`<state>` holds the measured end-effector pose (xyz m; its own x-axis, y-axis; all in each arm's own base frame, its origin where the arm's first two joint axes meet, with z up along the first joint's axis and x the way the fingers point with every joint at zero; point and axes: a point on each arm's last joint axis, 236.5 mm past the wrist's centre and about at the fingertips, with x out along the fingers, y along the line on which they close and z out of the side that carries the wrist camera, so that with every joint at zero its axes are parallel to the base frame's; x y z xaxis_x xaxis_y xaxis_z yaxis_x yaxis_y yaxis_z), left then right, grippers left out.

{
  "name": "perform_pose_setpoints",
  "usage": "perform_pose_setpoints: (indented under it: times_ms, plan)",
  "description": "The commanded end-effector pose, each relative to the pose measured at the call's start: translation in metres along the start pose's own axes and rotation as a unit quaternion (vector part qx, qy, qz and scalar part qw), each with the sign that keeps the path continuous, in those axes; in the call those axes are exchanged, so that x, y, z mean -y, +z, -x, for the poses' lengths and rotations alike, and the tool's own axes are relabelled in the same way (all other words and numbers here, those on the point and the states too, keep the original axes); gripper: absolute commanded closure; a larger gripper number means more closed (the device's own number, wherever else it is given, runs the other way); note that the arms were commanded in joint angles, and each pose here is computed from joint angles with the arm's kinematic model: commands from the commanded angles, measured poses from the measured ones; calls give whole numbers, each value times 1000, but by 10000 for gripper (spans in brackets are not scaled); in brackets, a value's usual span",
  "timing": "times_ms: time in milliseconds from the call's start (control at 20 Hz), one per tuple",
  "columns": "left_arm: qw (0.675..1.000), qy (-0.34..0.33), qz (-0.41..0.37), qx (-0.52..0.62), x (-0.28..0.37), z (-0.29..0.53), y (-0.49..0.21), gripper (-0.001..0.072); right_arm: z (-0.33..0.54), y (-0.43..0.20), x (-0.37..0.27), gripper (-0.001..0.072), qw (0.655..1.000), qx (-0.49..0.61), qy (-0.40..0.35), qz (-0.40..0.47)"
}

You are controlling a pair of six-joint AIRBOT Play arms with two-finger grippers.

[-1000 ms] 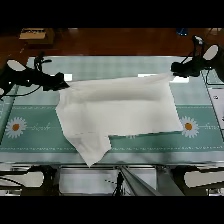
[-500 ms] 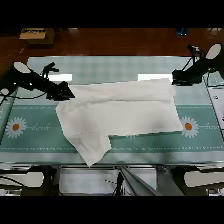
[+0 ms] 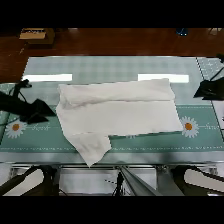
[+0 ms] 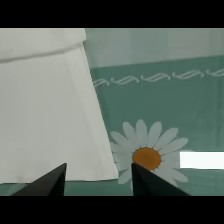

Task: Fold the shirts.

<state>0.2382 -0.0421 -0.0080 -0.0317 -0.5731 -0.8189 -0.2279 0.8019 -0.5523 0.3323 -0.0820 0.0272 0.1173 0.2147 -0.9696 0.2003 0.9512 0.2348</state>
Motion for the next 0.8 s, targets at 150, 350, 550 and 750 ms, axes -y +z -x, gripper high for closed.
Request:
perform_pose_setpoints:
  times_ms: [150,350,550,750]
  plan:
    - [993,-13,79,-83,-33,-66,-84,127,-2,-22,-2,210,995,40,73,-52]
    - [993,-27,101,-49,-37,-88,-76,127,-1,-19,-1,210,995,47,69,-51]
    - [996,-19,85,-24,-28,-102,-63,132,-2,-22,5,210,996,42,58,-49]
    - [998,-1,60,-3,-12,-120,-52,134,-2,-22,5,211,996,42,57,-52]
